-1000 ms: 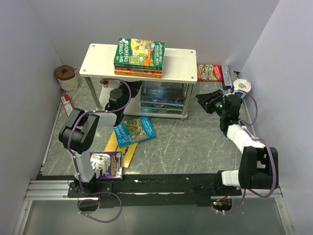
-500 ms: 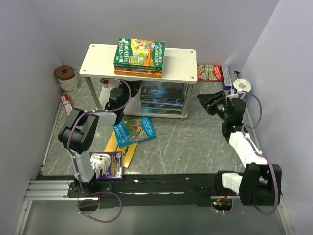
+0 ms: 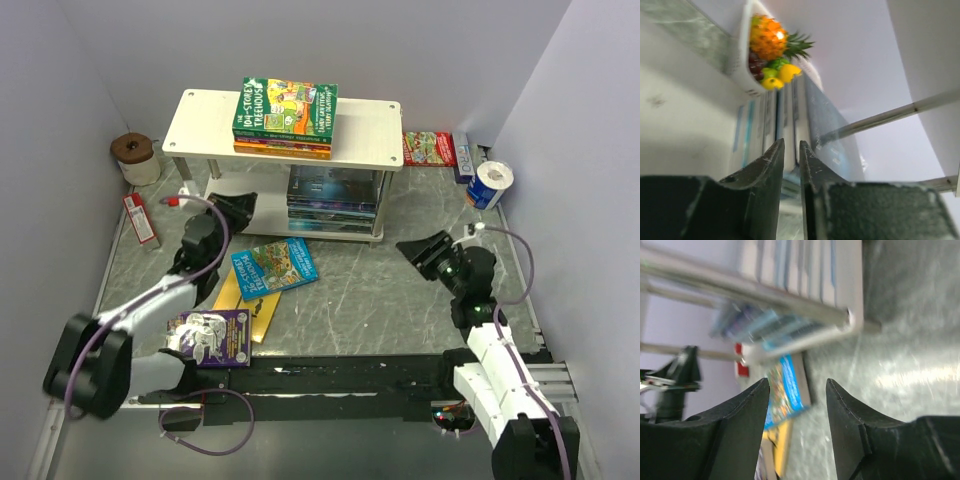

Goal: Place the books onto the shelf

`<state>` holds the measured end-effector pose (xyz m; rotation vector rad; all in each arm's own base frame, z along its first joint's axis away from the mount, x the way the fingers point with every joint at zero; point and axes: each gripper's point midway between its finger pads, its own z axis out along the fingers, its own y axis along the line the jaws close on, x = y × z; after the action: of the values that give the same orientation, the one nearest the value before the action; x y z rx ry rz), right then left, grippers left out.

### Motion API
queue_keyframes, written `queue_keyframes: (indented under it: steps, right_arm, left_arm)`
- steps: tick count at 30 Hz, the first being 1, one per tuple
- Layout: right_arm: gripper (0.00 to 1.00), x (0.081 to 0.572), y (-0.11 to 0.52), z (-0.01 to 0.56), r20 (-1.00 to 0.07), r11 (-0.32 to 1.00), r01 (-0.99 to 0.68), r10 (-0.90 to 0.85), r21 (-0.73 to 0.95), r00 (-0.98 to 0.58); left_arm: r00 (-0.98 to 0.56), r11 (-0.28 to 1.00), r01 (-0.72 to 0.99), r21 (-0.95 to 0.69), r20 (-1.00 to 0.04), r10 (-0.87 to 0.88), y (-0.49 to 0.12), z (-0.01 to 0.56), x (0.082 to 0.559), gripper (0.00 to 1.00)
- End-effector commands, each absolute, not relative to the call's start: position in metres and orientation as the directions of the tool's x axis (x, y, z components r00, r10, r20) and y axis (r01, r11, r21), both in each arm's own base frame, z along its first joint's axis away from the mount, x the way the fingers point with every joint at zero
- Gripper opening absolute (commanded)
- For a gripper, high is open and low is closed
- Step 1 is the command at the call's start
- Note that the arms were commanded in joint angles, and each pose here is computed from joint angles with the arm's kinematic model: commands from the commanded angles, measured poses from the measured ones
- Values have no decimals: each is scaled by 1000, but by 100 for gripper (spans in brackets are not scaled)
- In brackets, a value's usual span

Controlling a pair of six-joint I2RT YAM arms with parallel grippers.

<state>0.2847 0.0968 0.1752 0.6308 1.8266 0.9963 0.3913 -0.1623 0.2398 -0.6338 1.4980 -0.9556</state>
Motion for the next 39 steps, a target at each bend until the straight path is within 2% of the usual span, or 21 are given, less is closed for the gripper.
queue_keyframes:
  steps: [1,2,5,8,11,12,13,18,22,28,33,39]
  right_arm:
    - [57,261,121,154,-516,591,-41,665,805,-540]
    - [58,257,128,154,-548,618,-77,624,782,-558]
    - [60,240,153,148,-580,646,-150,528,748,-620]
    - [61,225,170,143,-597,646,-216,457,733,-659]
    - [63,213,188,136,-600,644,-257,393,721,-697]
    - [63,211,192,135,-597,640,-264,381,721,-706]
    - [63,207,199,129,-581,638,-264,356,723,-732]
    - [64,206,222,137,-574,608,-296,330,736,-749]
    - [64,204,232,144,-582,596,-320,319,737,-748]
    - [66,199,234,141,-578,591,-321,315,740,-753]
    - [71,198,230,129,-571,604,-301,319,738,-757]
    - [84,209,238,119,-541,602,-265,339,753,-770]
  left_arm:
    - [-183,594,-30,-804,-580,-794,-136,217,357,26]
    - [-263,635,-142,-759,-590,-763,-130,184,342,26]
    - [-351,682,-264,-682,-590,-727,-115,155,309,26]
    - [-388,688,-299,-662,-574,-721,-106,139,279,30]
    - [-307,620,-377,-688,-538,-785,-86,129,260,49]
    - [-287,616,-392,-684,-545,-788,-79,126,258,60]
    - [-285,618,-419,-665,-549,-785,-74,119,256,65]
    - [-286,603,-591,-536,-560,-778,-50,85,259,66]
    - [-293,582,-625,-520,-536,-792,-48,65,268,65]
    - [-443,646,-593,-481,-475,-761,-75,35,282,63]
    - [-493,616,-410,-673,-405,-770,-113,50,286,67]
    - [-508,579,-288,-763,-391,-767,-126,65,273,67]
